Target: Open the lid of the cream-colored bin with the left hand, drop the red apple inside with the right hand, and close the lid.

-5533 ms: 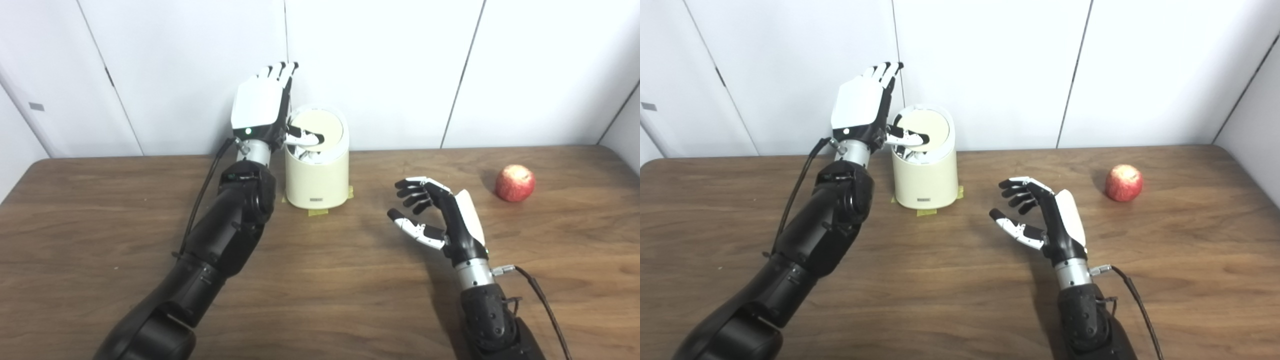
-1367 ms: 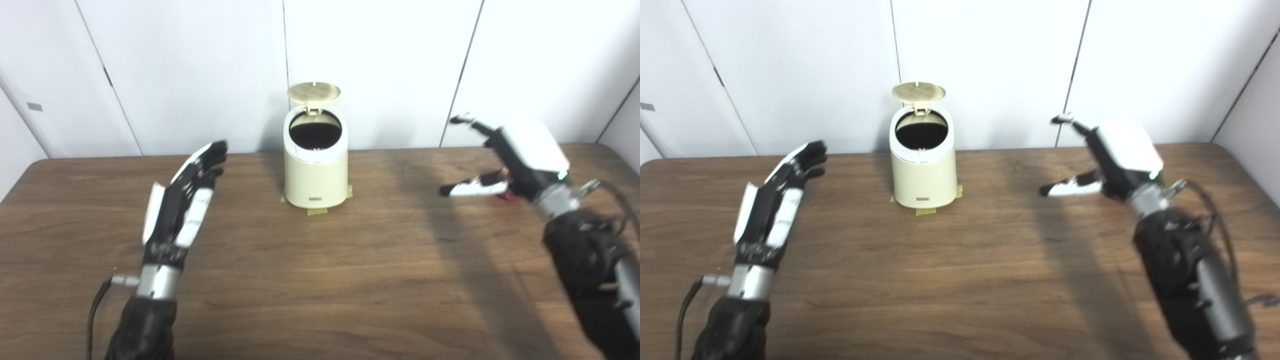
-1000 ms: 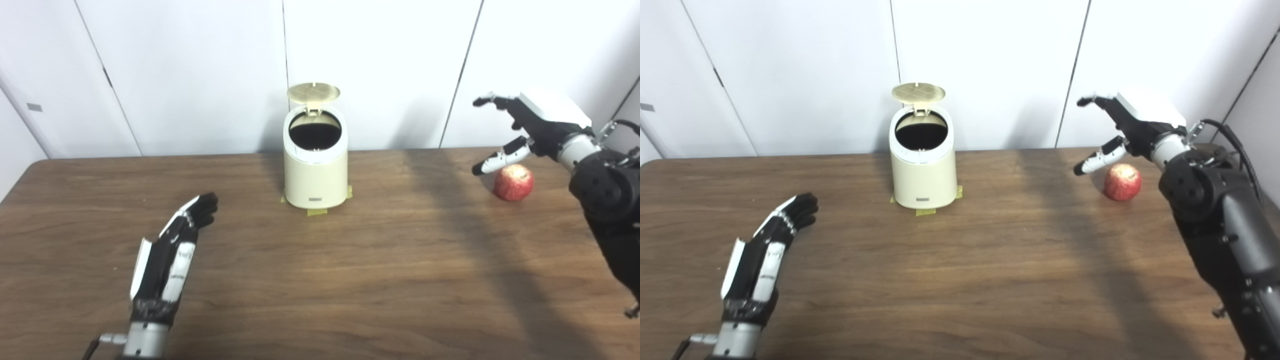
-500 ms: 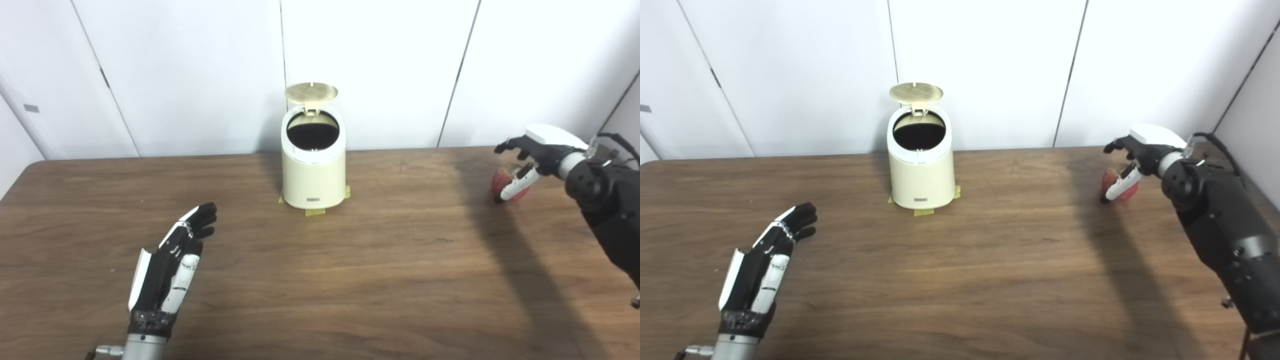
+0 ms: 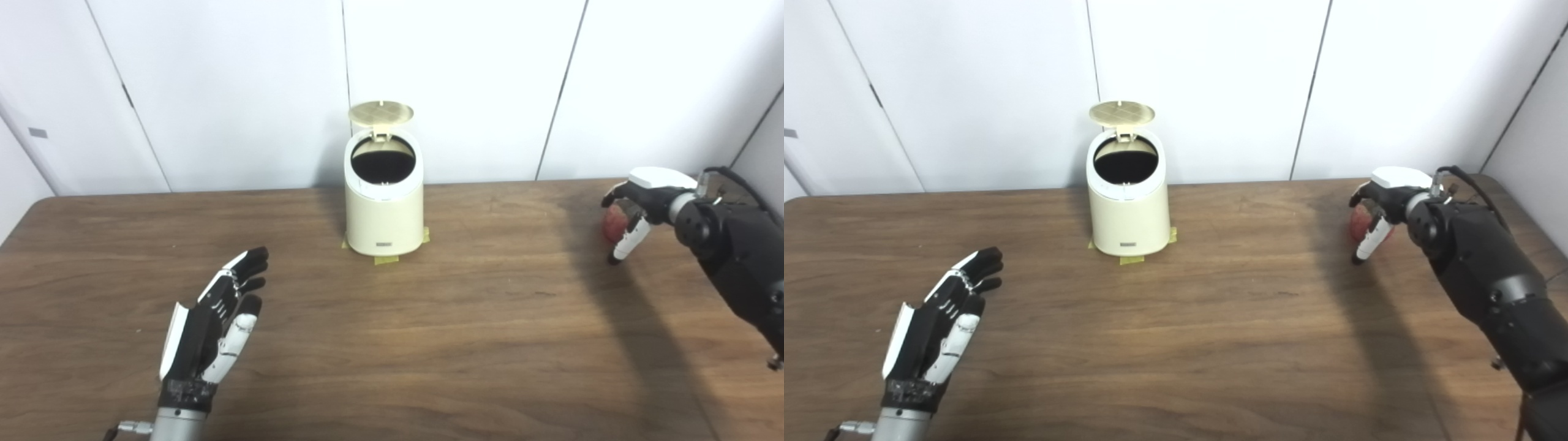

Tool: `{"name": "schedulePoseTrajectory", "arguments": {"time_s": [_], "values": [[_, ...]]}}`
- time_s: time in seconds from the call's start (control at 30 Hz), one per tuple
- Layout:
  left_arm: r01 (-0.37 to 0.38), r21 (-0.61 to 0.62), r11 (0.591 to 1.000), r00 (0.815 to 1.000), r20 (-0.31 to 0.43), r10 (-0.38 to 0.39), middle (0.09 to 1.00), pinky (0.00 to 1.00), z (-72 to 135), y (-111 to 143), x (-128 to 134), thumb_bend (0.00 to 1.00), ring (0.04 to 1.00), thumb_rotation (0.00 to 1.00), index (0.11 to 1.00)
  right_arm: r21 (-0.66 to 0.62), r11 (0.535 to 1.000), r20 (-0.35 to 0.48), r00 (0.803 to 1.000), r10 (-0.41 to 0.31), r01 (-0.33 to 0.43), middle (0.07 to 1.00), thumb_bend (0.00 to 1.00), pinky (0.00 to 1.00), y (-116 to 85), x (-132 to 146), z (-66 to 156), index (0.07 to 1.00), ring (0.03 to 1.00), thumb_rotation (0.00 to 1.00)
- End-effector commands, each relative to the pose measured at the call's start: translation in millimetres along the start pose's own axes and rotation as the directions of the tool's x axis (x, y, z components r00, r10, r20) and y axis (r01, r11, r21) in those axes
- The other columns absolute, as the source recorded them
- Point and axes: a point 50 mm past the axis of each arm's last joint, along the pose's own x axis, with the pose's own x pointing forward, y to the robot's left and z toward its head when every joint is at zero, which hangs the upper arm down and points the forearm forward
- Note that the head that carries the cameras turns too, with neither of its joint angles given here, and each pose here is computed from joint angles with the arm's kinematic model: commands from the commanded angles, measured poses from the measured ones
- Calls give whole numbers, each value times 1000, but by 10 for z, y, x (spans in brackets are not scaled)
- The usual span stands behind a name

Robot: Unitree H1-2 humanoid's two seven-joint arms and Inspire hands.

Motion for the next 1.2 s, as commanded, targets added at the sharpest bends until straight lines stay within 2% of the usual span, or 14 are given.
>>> {"name": "schedulePoseTrajectory", "arguments": {"time_s": [0.0,0.17,0.47,0.53,0.6,0.63,0.67,0.7,0.77,0.87,1.17], "values": [[-13,11,1000,997,71,12,867,798,120,9,73,554,861,748,847,-18,995,-1,995,-100,99,873,1000,649,-350,-18,-27,800,813,262],[-17,15,1000,998,62,16,868,787,111,-6,62,560,863,742,849,-24,997,-8,997,-73,73,844,980,640,-334,-20,-18,803,780,292],[-12,40,999,998,58,10,874,773,114,-16,49,522,861,733,847,-35,997,-2,998,-66,66,845,918,763,-268,-18,-64,786,826,182],[-14,37,999,998,56,12,875,776,111,-15,47,521,863,728,849,-79,993,-8,996,-85,84,831,902,724,-256,-19,-61,771,804,139],[-15,38,999,998,56,13,873,774,101,-13,46,523,861,723,849,-124,985,-33,991,-127,122,758,855,607,-234,10,-63,695,713,55],[-16,39,999,998,56,14,872,773,97,-12,46,525,859,724,848,-138,979,-41,986,-160,153,683,691,518,-217,38,-66,596,624,90],[-16,39,999,998,55,14,872,771,95,-12,46,525,858,724,848,-151,973,-53,981,-185,176,546,597,413,-204,62,-64,536,503,37],[-16,39,999,998,55,14,872,770,94,-12,46,526,858,723,849,-159,969,-60,978,-202,190,497,565,371,-195,78,-62,515,455,18],[-17,38,999,998,53,15,876,771,94,-11,50,528,860,723,852,-145,954,-40,962,-271,263,459,538,330,-165,68,-73,499,408,3],[-13,31,999,999,53,12,877,775,91,-13,52,528,861,716,851,-129,941,-34,947,-320,314,481,531,351,-135,54,-86,486,430,0],[-7,41,999,999,50,5,868,759,94,-34,59,528,851,724,847,-125,926,-16,933,-360,356,488,530,367,-177,41,-39,483,449,0]]}}
